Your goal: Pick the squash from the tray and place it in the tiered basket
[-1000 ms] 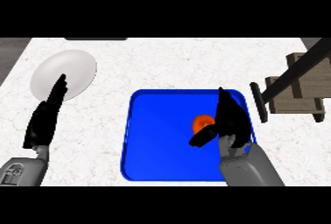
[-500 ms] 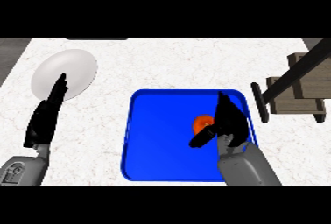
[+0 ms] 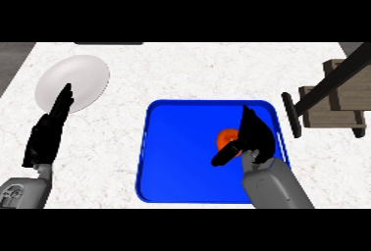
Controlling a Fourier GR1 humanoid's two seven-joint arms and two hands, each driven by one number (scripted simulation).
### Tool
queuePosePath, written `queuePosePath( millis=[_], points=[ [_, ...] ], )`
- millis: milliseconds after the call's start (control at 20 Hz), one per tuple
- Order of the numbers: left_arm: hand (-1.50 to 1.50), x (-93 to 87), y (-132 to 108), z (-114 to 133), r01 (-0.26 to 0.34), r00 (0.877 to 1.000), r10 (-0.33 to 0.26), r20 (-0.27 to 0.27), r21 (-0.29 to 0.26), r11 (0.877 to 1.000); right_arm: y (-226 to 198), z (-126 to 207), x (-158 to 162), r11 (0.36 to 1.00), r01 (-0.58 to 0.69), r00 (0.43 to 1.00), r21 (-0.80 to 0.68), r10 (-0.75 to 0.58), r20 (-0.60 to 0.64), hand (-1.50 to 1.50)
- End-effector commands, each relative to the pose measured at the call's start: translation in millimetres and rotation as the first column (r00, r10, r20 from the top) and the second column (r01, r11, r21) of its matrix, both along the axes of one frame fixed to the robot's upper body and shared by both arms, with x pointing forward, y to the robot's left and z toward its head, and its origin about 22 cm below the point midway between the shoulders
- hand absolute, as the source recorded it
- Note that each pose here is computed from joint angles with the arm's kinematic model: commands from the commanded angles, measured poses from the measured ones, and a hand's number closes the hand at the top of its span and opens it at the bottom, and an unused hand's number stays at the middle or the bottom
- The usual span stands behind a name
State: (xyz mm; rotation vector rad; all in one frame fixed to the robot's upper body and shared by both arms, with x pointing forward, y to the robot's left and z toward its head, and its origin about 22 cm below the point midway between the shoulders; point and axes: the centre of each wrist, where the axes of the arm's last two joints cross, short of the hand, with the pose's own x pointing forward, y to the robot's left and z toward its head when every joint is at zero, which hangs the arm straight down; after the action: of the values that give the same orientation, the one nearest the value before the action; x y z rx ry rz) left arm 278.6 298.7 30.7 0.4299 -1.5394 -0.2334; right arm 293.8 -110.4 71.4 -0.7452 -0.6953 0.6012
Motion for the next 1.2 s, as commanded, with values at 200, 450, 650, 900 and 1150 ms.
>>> queuePosePath(
  millis=[200, 450, 650, 900, 1150],
  points=[
    [0.0, -7.7, 13.6, -11.1, 0.008, 1.0, -0.008, -0.001, 0.006, 1.0, 3.7, -5.3, 18.8, 0.99, 0.14, 0.979, -0.013, -0.14, -0.146, -1.5],
    [0.0, 3.0, -7.3, 0.1, 0.014, 1.0, -0.014, 0.003, 0.01, 1.0, 15.8, -31.1, 7.4, 0.995, 0.097, 0.968, 0.019, -0.09, -0.235, 1.5],
    [0.0, -0.4, -13.6, -1.7, -0.014, 1.0, 0.014, -0.001, 0.009, 1.0, 25.3, -25.6, 5.8, 0.992, -0.111, 0.963, -0.065, 0.091, -0.255, 1.5],
    [0.0, 0.2, -0.9, 7.7, -0.004, 1.0, 0.004, -0.001, -0.011, 1.0, 23.6, -18.6, 21.0, 0.997, -0.063, 0.981, -0.052, 0.052, -0.186, 1.5],
    [0.0, -1.2, -4.6, 9.7, -0.001, 1.0, 0.001, 0.005, 0.001, 1.0, 26.0, -14.8, 25.1, 0.997, 0.051, 0.993, 0.064, -0.044, -0.108, 1.5]
  ],
)
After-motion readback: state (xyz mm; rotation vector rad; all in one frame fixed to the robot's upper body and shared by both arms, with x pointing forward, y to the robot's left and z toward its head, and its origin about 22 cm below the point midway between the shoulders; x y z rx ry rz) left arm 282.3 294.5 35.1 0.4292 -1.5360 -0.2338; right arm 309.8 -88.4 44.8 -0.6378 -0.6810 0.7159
